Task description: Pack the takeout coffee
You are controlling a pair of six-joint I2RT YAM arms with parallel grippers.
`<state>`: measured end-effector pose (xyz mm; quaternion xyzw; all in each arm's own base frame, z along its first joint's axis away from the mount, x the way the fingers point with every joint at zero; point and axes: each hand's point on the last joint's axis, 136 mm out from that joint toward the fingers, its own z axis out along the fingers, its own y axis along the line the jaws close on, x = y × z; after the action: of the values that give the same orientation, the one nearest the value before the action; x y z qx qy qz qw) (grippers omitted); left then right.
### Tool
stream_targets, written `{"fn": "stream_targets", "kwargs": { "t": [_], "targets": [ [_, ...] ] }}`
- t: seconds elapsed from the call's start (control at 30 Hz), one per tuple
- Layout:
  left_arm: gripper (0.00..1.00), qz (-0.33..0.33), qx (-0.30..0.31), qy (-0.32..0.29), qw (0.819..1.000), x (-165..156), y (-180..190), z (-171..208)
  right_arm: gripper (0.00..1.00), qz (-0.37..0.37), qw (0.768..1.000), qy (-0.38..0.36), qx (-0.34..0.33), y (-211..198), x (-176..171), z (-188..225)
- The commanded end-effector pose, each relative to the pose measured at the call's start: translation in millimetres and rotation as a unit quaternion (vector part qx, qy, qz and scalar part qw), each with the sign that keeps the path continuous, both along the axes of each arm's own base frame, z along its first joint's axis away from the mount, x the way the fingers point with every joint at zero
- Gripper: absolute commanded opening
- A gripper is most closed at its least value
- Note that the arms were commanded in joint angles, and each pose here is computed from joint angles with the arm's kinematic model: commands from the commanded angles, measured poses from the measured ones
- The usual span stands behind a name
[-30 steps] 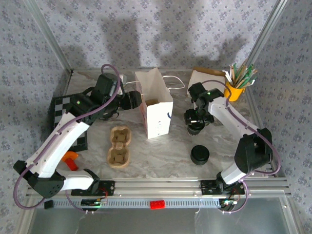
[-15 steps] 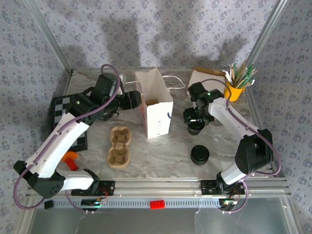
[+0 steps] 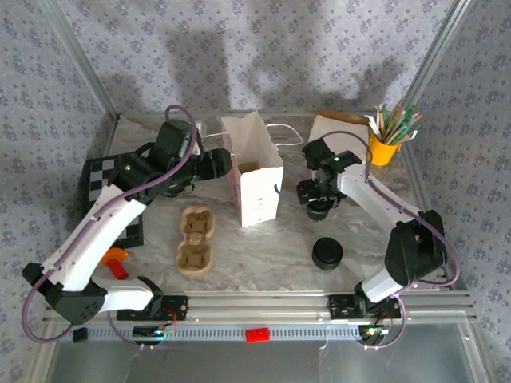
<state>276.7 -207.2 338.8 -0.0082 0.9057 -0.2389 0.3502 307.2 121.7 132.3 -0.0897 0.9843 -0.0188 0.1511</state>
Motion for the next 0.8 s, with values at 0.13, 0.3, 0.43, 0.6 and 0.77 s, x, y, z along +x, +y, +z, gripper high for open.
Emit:
{"fn": "stream_targets", "kwargs": {
  "t": [0.13, 0.3, 0.43, 0.6, 0.77],
  "targets": [
    [0.71, -0.003, -0.006, -0.016, 1.000, -3, 2, 12, 0.87, 0.006, 1.000, -0.004, -0.017, -8, -6, 4],
    [0.71, -0.003, -0.005, -0.017, 1.000, -3, 2, 12, 0.86, 0.014, 1.000, 0.007, -0.012, -7, -10, 1],
    [0.71, -0.001, -0.002, -0.016, 1.000, -3, 4, 11, 0.88, 0.004, 1.000, 0.018, -0.015, -9, -15, -1],
    [0.71, -0.001, -0.002, -0.016, 1.000, -3, 3, 11, 0.90, -0.029, 0.999, 0.024, -0.013, -14, -19, 4],
    [0.71, -0.002, -0.002, -0.016, 1.000, -3, 3, 11, 0.88, -0.057, 0.998, 0.027, 0.009, -11, -20, 5]
  ]
}}
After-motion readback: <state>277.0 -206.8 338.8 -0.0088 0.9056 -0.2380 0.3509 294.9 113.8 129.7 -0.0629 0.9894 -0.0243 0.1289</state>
